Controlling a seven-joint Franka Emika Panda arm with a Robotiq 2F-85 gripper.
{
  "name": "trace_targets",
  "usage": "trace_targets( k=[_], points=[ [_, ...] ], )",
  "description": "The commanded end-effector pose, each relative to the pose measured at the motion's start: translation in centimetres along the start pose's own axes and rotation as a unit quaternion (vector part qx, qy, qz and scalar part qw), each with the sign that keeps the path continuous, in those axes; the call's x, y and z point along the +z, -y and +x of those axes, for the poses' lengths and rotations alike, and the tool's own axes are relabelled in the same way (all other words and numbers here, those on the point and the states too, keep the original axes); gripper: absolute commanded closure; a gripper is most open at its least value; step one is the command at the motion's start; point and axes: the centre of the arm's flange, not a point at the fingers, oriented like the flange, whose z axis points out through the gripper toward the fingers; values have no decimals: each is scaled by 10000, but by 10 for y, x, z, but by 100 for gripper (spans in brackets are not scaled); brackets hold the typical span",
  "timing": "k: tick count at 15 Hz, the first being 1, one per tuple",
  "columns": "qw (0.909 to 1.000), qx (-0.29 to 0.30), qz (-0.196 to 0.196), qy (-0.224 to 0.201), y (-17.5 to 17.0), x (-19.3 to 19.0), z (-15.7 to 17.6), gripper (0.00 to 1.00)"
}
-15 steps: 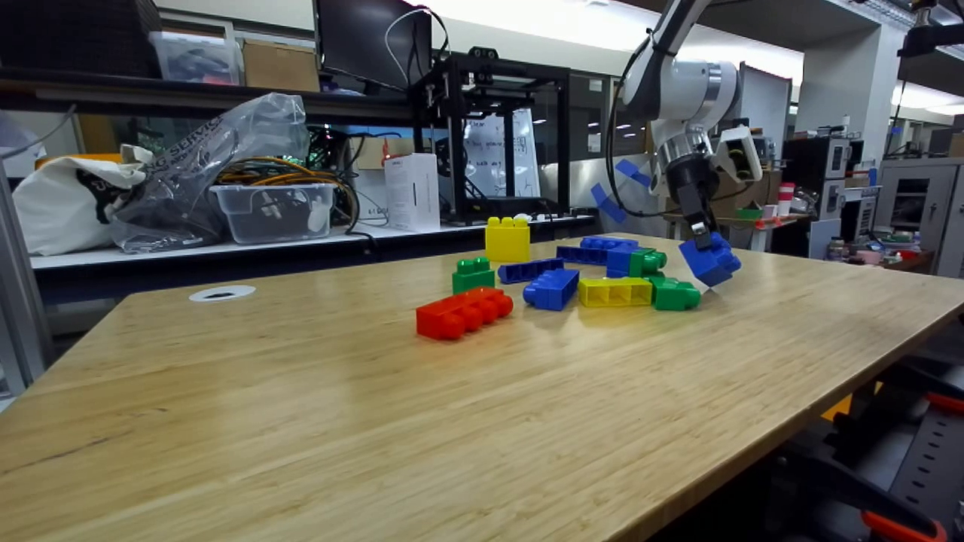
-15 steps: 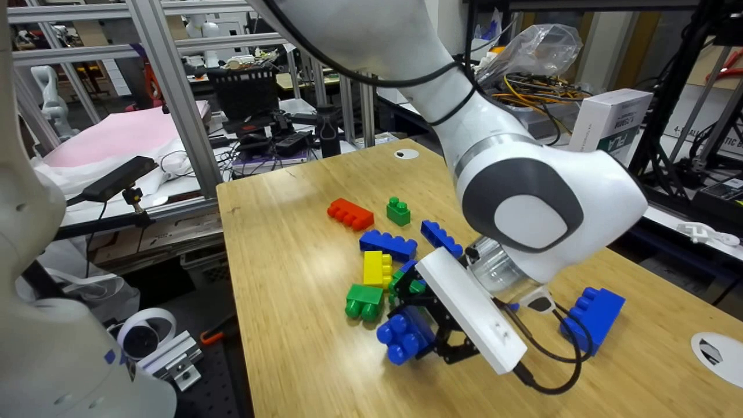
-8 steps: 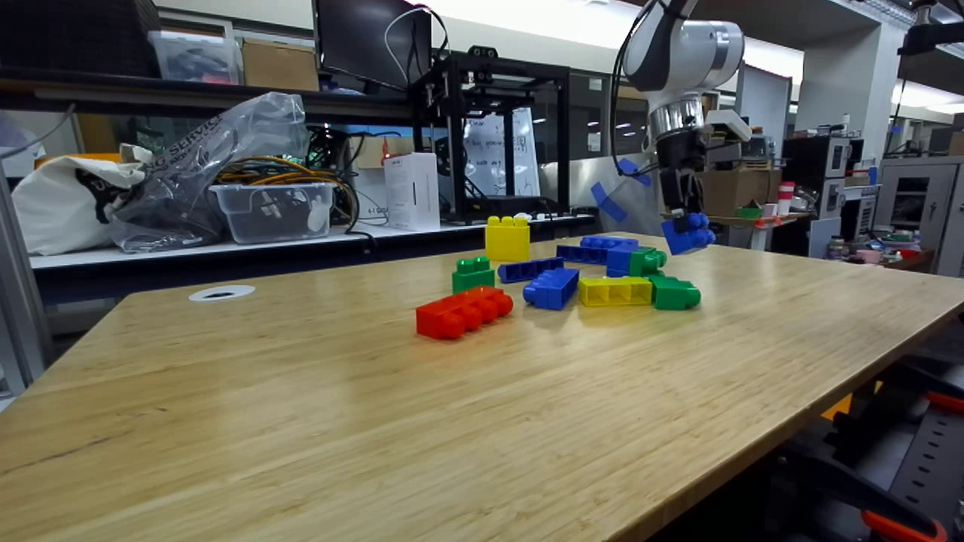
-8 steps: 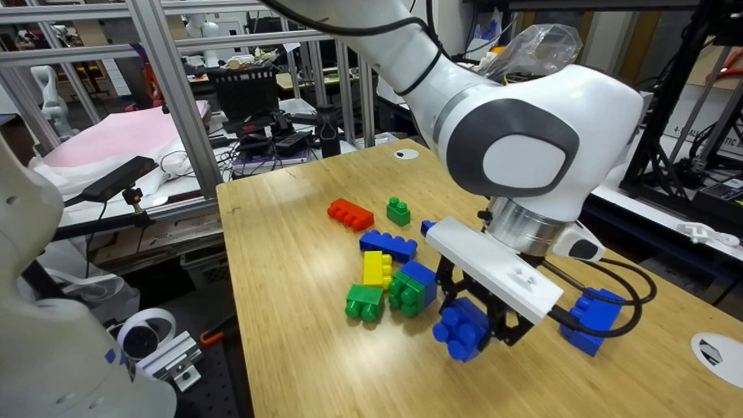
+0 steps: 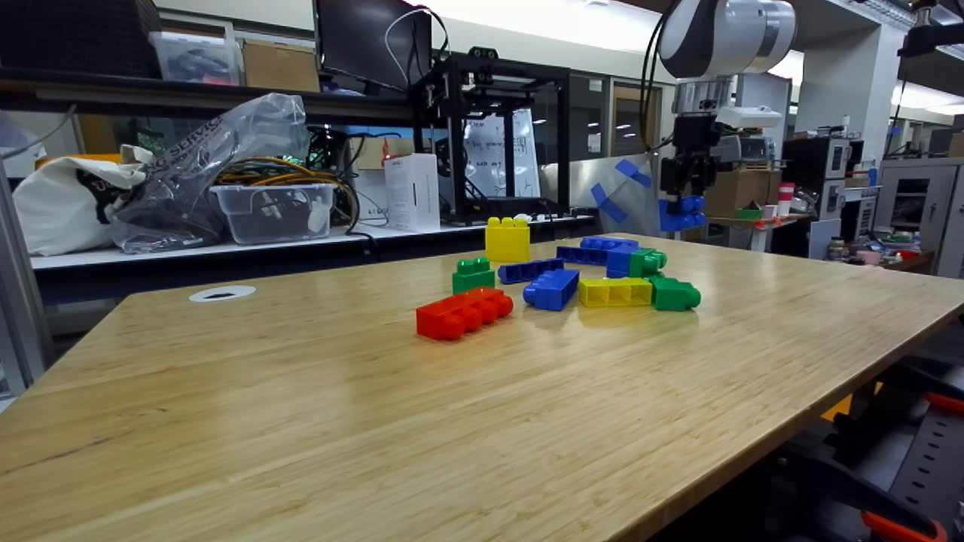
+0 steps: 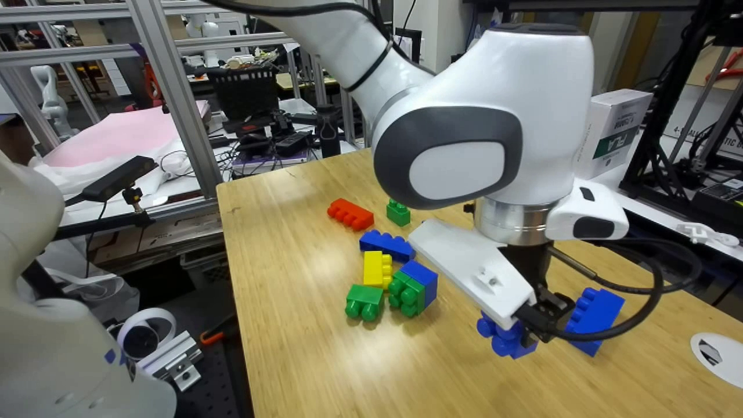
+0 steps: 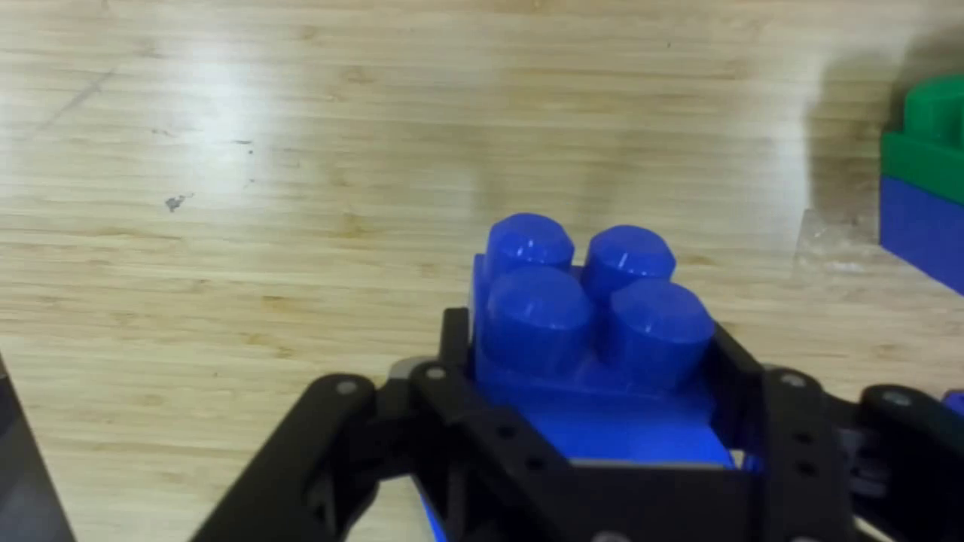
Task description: Separate the blue and green building blocks that are stacked together
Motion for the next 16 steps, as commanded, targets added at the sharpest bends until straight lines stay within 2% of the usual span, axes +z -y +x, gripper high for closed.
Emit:
trace_targets(
  k=[1,4,8,16],
  points=[
    [9946,623,-546,-618,6,-4,-19,55],
    [9859,1111,-843,-925,0,-3,-23,55],
    [9808,1501,-930,-824,-13,-2,-26,55],
    [9780,1942,-324,-683,-23,-1,-26,55]
  ],
)
